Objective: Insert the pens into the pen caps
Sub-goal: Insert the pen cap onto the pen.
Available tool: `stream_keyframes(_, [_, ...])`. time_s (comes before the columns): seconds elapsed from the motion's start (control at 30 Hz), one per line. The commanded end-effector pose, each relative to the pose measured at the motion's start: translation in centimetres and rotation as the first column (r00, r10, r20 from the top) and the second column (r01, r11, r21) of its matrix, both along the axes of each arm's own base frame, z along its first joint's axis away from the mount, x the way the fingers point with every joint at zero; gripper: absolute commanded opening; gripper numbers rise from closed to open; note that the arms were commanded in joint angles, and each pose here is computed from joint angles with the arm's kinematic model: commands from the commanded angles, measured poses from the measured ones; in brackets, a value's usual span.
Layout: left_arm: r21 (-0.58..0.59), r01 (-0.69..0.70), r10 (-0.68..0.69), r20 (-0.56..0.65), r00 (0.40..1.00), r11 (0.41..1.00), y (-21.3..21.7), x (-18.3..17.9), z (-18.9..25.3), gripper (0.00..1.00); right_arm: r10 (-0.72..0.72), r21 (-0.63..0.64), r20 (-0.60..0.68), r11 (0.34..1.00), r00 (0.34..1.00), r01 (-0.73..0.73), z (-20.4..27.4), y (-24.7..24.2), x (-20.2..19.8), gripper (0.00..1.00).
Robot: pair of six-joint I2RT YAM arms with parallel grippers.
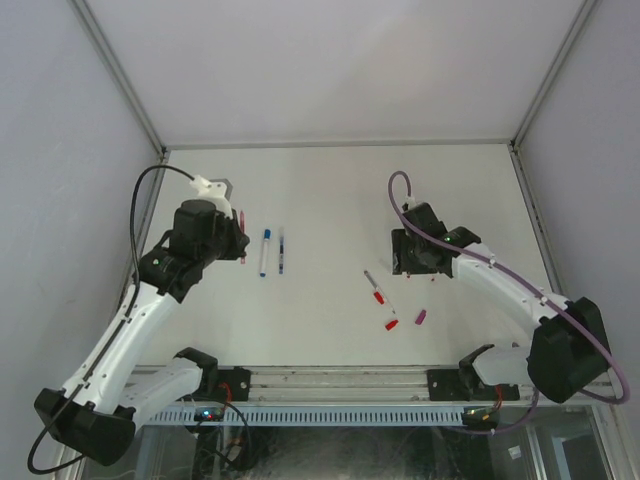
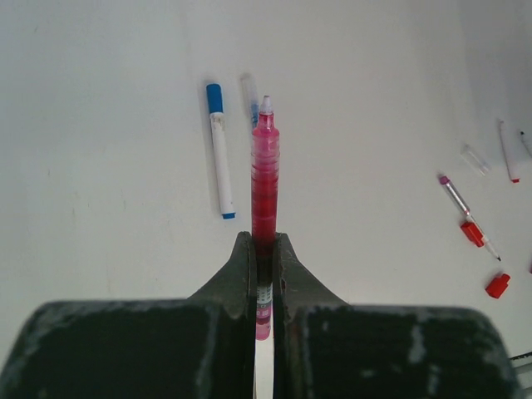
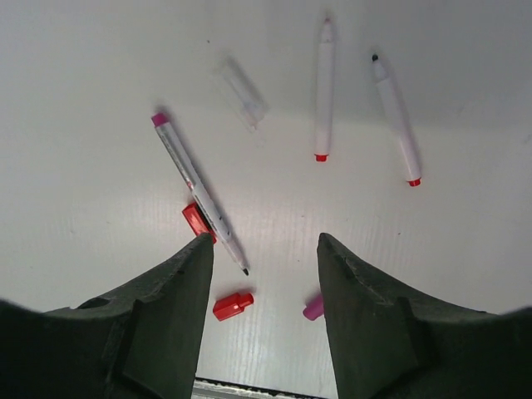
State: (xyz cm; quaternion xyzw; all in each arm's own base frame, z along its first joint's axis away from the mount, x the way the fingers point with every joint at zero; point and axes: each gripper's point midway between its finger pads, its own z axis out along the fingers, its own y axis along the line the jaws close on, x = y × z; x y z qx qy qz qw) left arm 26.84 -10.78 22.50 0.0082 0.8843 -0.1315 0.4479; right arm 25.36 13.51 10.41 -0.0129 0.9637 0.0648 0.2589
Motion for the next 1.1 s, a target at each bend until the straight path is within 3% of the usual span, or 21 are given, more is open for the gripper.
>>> stream_keyframes(0.0, [-0.013,0.047,-0.046,0.036,0.998,0.999,-0.5,0.1,-0.1,0.00,0.011,0.003,-0.033,1.000,0.999,-0.011,0.0,0.4,0.3,0.52])
stream_keyframes(0.27, [-0.063,0.188,-0.182,0.086,0.980,0.980,-2.5,-0.9,0.9,0.00,0.003,0.025,-0.040,1.000,0.999,-0.002,-0.8,0.8,0.2,0.52])
stream_keyframes(0.43, [-0.078,0.252,-0.240,0.133,0.962,0.965,-3.3,-1.6,1.5,0.00,0.121,0.077,0.034,0.989,0.992,-0.124,0.1,2.6,1.5,0.52])
stream_keyframes(0.6, [-0.073,0.256,-0.244,0.142,0.959,0.964,-3.2,-1.8,1.4,0.00,0.205,0.026,0.078,0.978,0.976,-0.208,0.7,3.2,3.7,0.52])
stream_keyframes(1.07, [-0.091,0.281,-0.270,0.117,0.956,0.955,-3.8,-1.9,1.1,0.00,0.355,-0.060,-0.064,0.932,0.933,-0.358,-3.3,4.7,7.6,0.48])
